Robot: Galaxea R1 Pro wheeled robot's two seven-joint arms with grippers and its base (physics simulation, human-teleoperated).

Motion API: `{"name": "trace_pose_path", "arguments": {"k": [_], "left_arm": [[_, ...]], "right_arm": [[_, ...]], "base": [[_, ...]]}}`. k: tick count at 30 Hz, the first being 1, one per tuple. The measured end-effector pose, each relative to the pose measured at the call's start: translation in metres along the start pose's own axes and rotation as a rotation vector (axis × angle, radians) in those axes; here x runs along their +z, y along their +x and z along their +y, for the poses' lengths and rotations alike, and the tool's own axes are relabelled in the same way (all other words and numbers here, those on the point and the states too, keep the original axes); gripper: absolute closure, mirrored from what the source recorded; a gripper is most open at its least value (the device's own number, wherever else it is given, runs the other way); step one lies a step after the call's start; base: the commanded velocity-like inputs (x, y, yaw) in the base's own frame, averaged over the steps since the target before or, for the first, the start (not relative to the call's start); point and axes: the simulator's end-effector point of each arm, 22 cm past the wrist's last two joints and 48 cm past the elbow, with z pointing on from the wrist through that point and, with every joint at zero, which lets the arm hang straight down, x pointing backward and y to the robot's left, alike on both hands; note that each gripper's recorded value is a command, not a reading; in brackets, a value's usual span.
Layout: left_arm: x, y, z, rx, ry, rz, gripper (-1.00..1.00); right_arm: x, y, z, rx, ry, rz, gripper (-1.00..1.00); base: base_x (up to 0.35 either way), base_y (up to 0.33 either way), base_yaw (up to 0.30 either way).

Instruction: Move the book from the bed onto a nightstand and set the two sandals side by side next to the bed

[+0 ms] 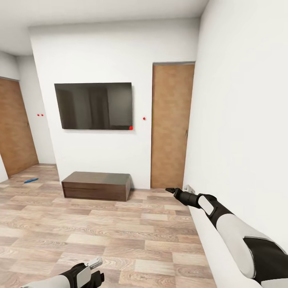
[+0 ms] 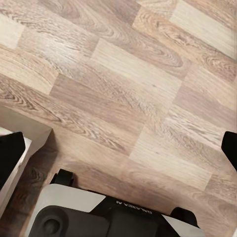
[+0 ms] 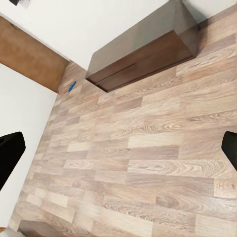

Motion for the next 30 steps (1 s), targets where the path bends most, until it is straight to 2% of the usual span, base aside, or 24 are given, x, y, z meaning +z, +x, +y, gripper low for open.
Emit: {"name": "trace_pose_path", "arguments": {"k": [9, 19, 30], "left_arm": [[0.0001, -0.0001, 0.0, -0.001, 0.0, 0.0, -1.0], [0.0001, -0.0002, 0.0, -0.001, 0.0, -0.001, -1.0], [0.0002, -0.0003, -0.0001, -0.001, 0.0, -0.001, -1.0]], "right_arm": [[0.0001, 0.0, -0.0001, 0.0, 0.0, 0.0, -1.0], [0.0001, 0.0, -0.0001, 0.0, 0.0, 0.0, -1.0], [0.0002, -0.0001, -0.0003, 0.001, 0.0, 0.0, -1.0]], "base": [[0.062, -0.027, 0.0], [0.17, -0.192, 0.0], [0.026, -0.031, 0.0]]}}
